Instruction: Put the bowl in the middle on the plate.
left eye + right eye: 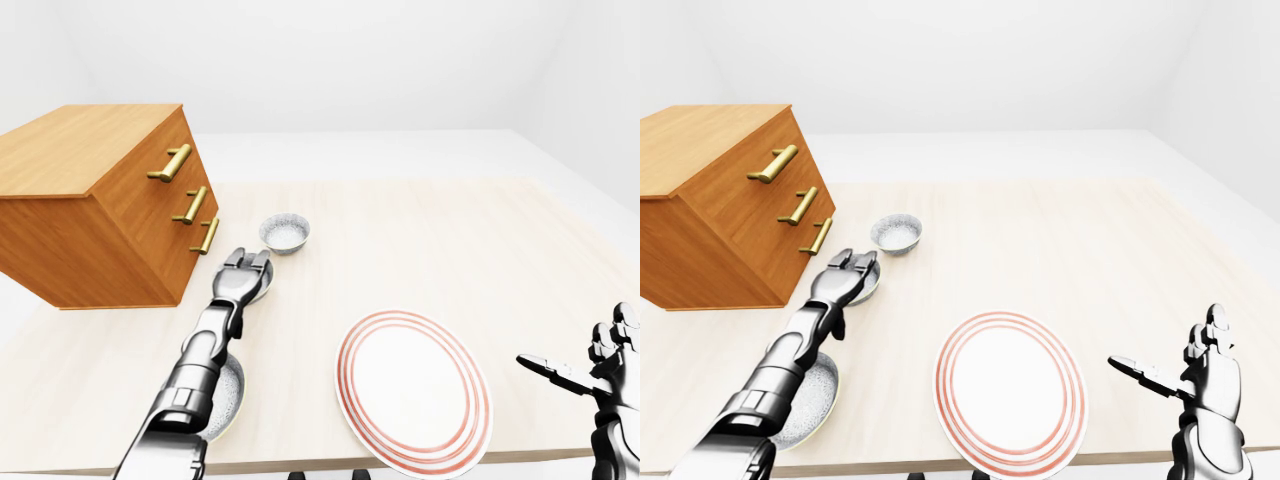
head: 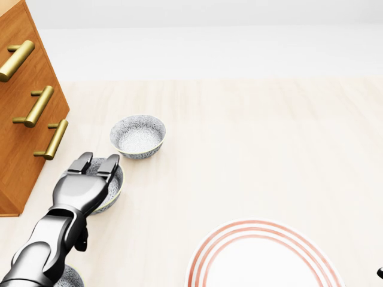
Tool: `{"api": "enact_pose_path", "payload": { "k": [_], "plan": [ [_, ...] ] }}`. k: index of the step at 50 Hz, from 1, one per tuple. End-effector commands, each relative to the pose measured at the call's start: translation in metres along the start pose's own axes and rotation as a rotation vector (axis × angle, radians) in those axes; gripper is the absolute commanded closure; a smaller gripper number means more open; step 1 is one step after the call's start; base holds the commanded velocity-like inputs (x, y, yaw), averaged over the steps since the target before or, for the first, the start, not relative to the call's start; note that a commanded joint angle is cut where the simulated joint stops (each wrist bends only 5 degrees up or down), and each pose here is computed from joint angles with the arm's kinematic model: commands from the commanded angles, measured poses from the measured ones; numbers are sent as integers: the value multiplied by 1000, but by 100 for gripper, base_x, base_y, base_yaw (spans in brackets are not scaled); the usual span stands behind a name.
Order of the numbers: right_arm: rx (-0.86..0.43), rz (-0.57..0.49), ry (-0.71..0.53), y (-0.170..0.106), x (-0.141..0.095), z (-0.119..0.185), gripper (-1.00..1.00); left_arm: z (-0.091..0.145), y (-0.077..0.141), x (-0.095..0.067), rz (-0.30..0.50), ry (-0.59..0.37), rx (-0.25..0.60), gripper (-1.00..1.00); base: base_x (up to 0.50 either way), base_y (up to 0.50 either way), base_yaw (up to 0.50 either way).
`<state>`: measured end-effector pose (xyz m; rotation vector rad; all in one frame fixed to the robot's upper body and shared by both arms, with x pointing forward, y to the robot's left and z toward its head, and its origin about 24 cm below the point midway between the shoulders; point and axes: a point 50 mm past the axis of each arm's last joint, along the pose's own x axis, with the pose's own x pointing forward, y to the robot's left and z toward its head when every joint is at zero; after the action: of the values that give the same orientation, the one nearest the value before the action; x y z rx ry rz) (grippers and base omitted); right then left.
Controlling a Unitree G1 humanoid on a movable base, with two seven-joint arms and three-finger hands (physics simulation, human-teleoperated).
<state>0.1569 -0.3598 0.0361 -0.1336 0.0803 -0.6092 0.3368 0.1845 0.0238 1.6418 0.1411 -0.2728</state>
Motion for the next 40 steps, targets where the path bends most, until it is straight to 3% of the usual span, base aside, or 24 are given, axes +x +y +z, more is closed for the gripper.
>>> {"api": "enact_pose_path", "payload": {
  "k": [1, 40],
  "plan": [
    [0, 0, 5, 0, 1, -1, -100, 5, -5, 2, -11, -12, 13, -100, 0, 0, 0],
    [-8, -1, -1, 0, -1, 0, -100, 3, -20, 5, -56, -3, 23, -100, 0, 0, 0]
  ]
}}
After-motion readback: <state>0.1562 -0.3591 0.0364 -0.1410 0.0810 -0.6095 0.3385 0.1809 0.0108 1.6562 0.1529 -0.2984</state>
